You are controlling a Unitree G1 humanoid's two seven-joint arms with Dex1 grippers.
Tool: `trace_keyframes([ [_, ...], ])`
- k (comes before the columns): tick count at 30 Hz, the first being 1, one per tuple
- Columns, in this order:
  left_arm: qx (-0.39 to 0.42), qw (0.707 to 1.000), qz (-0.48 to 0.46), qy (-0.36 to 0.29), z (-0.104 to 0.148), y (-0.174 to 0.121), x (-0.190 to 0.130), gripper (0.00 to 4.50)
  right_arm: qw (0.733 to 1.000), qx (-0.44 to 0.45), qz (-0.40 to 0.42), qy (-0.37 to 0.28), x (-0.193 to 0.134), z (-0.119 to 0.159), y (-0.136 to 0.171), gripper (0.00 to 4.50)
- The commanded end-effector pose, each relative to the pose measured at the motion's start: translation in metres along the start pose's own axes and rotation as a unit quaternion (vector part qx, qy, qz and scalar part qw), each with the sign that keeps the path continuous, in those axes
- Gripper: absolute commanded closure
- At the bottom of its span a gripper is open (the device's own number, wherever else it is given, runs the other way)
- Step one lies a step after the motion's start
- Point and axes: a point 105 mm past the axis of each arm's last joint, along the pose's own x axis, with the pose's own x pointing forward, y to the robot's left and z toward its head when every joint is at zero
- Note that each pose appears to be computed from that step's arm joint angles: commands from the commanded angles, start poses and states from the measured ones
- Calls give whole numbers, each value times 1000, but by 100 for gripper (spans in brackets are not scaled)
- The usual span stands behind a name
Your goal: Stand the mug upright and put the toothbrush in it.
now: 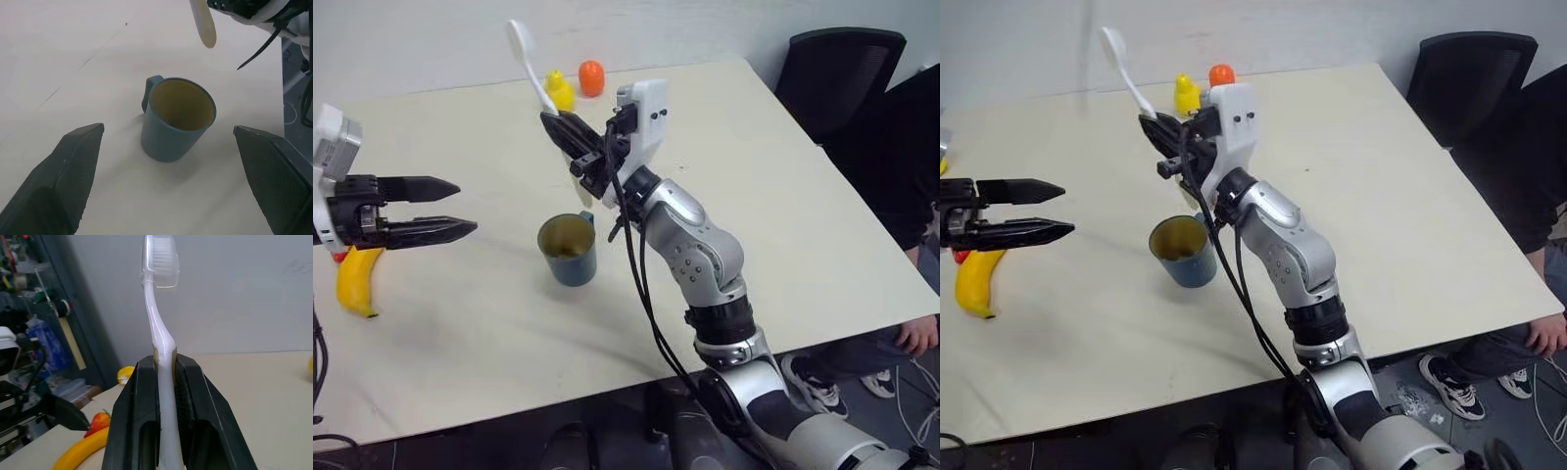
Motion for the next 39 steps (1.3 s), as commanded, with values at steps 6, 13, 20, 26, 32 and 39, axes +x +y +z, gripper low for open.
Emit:
trace_keyframes([
  [6,37,999,-15,1,16,-5,1,0,996,71,44,27,-4,-67,32,439],
  [13,44,999,-27,-1,20,-6,8,0,999,30,10,40,-17,-85,10,439],
  [20,50,998,-29,-7,22,-2,12,0,998,36,6,54,-25,-97,9,305],
  [26,53,998,-31,-11,25,1,13,0,999,13,-10,27,-19,-81,-2,90],
  [32,56,998,-33,-19,29,3,15,0,1000,0,-14,22,-21,-73,-8,4],
  [39,59,997,-35,-20,26,4,19,0,1000,9,7,-16,-9,-40,3,4],
])
